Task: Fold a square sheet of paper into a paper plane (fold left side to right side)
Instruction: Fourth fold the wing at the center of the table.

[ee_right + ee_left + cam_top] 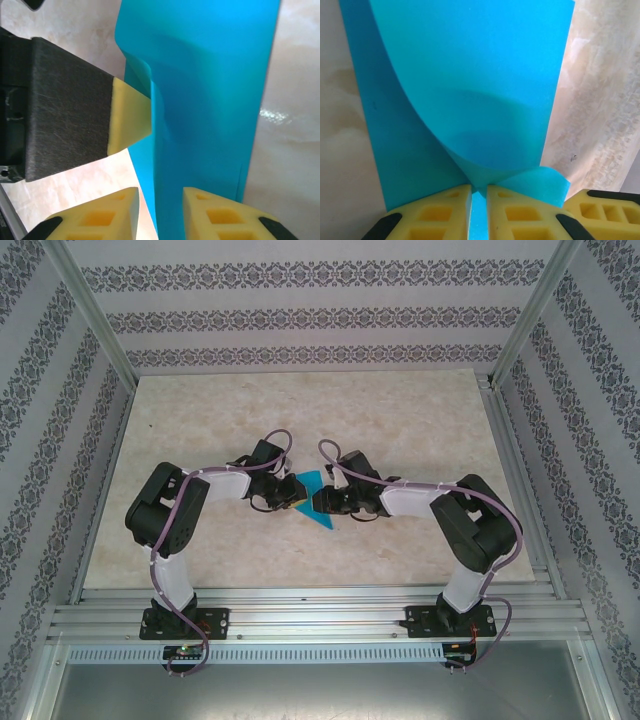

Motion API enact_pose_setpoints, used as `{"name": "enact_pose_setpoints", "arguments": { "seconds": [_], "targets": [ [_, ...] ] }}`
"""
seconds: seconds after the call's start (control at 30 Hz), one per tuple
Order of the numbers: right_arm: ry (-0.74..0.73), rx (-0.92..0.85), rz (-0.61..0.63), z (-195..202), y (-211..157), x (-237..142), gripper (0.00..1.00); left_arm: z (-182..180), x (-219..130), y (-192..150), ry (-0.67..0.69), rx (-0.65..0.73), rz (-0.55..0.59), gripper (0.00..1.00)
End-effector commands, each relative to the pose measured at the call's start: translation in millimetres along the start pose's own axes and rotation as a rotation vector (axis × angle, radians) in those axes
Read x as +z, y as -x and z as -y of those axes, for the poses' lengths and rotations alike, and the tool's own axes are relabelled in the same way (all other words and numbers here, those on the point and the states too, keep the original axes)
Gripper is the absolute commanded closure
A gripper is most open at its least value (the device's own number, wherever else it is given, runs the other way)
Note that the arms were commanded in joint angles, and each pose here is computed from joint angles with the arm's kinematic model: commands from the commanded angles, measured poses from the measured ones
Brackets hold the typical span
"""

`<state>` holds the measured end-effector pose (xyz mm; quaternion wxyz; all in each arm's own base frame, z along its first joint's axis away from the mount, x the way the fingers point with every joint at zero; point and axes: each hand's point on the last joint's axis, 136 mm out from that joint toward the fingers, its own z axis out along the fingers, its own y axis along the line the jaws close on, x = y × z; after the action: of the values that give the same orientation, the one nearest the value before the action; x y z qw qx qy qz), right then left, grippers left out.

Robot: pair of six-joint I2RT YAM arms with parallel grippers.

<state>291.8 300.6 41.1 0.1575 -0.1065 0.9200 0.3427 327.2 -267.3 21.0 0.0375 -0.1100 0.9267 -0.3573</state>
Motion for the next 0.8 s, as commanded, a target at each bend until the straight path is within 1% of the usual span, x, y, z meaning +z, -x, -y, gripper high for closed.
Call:
{"name": "enact_pose_setpoints", "arguments": {
  "seconds": [0.0, 0.13, 0.23, 0.47, 0.77],
  "targets": [
    [-0.080, -0.095, 0.000, 0, 10, -13, 0.70, -7, 6, -2, 0.037, -0.011, -0.005, 0.82],
    [-0.188, -0.184, -0.053, 2, -2, -12, 0.66, -7, 6, -2, 0.038, -0.007, -0.006, 0.82],
    [-0.238, -0.228, -0.080, 3, -7, -8, 0.65, -6, 5, -2, 0.037, -0.007, -0.005, 0.82],
    [-0.269, -0.251, -0.100, 4, -8, 0, 0.63, -6, 5, -2, 0.042, -0.007, -0.007, 0.82],
    [-0.311, -0.291, -0.152, 8, -17, 6, 0.64, -5, 4, -1, 0.043, -0.002, -0.006, 0.82]
  ]
}}
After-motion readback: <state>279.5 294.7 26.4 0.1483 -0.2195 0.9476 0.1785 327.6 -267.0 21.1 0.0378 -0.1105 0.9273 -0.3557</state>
